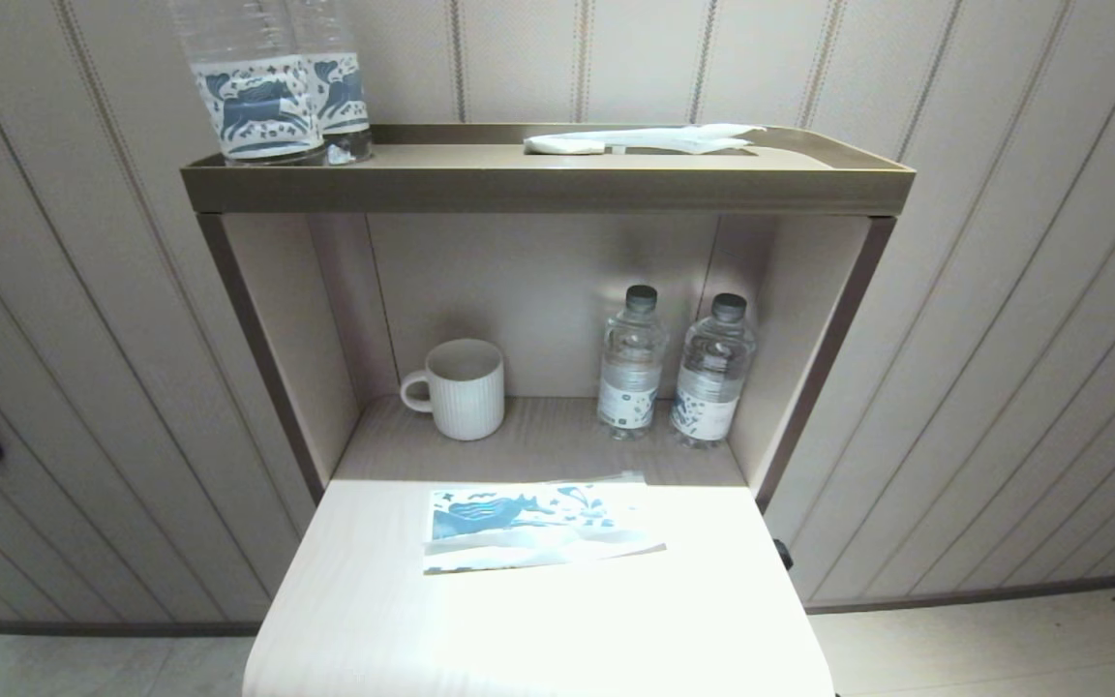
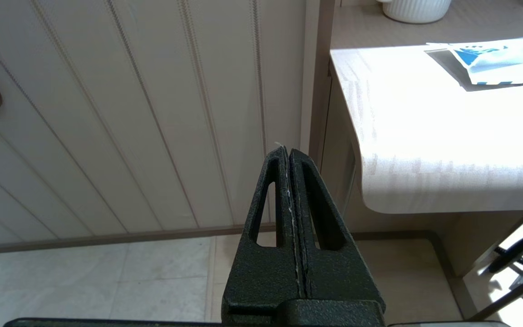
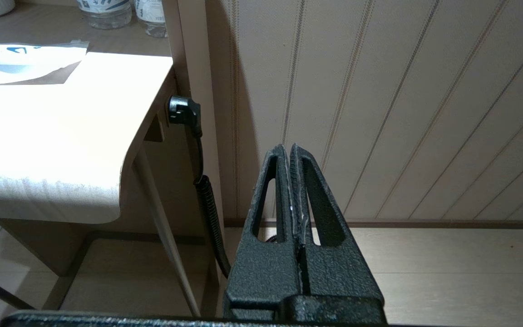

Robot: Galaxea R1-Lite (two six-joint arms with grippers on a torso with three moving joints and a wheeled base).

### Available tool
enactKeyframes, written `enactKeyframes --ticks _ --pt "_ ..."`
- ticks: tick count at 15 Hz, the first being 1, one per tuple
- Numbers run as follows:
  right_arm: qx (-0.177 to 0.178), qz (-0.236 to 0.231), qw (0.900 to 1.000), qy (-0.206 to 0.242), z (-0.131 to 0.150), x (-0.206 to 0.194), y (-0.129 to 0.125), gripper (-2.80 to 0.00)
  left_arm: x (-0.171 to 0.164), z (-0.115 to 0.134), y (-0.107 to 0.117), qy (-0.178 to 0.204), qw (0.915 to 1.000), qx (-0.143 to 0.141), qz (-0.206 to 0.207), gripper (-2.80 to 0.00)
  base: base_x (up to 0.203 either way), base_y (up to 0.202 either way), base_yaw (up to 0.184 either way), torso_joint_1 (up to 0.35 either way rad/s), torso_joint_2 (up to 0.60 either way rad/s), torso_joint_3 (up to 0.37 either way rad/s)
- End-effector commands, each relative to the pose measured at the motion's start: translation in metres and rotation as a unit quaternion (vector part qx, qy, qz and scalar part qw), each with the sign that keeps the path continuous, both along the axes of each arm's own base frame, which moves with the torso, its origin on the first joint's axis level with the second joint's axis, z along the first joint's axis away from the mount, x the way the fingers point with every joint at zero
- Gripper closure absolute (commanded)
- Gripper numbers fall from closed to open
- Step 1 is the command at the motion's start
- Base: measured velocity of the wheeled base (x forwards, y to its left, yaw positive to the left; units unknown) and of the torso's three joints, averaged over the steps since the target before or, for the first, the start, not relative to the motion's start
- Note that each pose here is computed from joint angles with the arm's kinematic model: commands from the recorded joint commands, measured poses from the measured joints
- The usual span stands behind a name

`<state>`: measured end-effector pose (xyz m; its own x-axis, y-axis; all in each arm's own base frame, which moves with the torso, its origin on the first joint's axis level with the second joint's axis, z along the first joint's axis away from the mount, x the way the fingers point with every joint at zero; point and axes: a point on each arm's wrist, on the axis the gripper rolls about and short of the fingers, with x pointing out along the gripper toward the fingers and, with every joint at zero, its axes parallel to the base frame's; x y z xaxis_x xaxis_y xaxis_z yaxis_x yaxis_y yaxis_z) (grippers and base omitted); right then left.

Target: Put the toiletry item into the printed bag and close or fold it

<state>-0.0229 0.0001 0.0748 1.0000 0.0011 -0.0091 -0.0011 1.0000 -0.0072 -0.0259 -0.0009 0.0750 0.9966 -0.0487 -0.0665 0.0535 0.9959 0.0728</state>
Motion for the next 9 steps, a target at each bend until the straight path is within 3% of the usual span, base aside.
enactKeyframes --ticks 1,9 --pt "0.000 0.000 1.000 0.000 0.0000 0.0000 0.0000 0.00 0.0001 -0.0001 0.0000 0.001 1.0000 0.000 0.000 0.00 0.000 0.000 0.000 0.000 0.00 0.000" --pt "0.000 0.000 1.000 0.000 0.0000 0.0000 0.0000 0.00 0.0001 -0.0001 0.0000 0.001 1.0000 0.000 0.000 0.00 0.000 0.000 0.000 0.000 0.00 0.000"
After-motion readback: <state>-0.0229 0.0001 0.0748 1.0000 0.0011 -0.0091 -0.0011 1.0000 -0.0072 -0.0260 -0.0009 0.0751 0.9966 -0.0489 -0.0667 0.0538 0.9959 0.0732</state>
